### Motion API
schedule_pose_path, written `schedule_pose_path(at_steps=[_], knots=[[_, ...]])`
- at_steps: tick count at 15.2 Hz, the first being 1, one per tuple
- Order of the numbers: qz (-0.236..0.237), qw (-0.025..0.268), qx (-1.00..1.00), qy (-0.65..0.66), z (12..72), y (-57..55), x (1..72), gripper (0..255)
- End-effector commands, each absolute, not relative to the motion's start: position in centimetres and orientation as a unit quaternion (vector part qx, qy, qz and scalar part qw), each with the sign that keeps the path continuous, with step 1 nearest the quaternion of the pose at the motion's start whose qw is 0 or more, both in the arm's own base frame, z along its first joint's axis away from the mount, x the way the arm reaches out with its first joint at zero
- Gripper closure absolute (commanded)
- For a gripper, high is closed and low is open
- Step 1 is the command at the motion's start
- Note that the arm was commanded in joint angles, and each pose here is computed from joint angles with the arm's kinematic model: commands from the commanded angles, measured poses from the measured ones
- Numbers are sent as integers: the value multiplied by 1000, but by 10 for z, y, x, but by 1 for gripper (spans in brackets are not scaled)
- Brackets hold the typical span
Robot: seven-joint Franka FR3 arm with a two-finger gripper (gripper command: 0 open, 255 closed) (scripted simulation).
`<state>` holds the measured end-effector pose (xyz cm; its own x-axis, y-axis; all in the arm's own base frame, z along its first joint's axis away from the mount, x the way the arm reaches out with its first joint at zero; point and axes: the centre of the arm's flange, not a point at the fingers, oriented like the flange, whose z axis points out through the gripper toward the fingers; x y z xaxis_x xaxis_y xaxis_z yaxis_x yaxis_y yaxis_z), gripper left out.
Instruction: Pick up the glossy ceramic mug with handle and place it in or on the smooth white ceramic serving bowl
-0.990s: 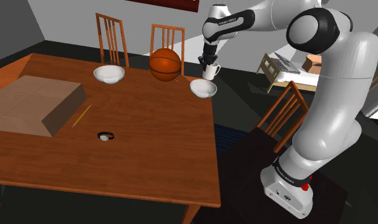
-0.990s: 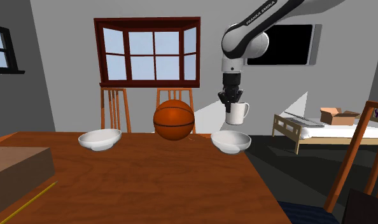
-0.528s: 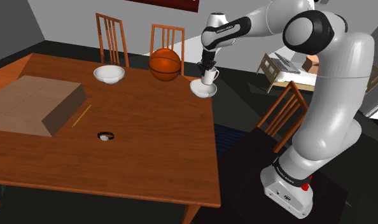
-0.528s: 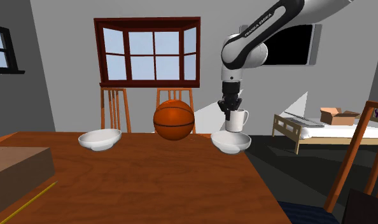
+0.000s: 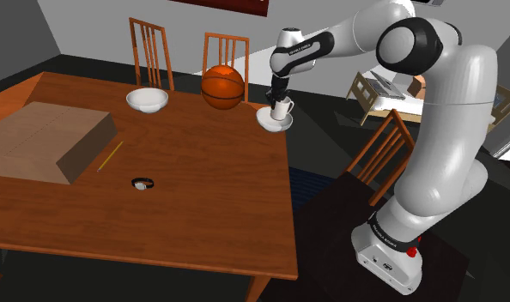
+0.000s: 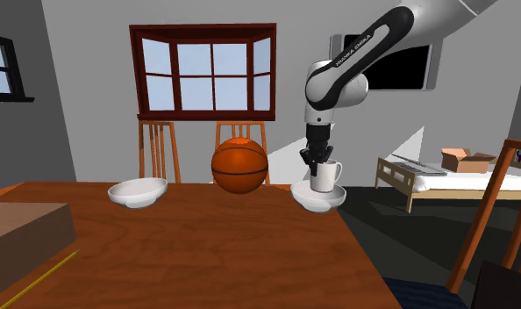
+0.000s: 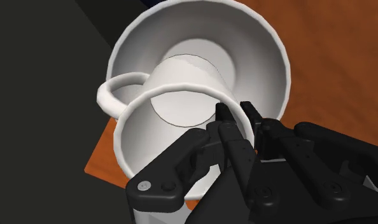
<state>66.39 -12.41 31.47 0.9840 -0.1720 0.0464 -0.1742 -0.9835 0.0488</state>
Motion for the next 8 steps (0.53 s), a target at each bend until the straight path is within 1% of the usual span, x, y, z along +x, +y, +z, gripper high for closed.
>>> schedule_pose_path(at_steps=[1,6,7,8], knots=[[21,26,996,-87,314,-124,664,255],[21,26,996,-87,314,-124,664,255],[21,26,996,-87,314,-124,664,0],[21,26,996,-87,314,-124,664,0]])
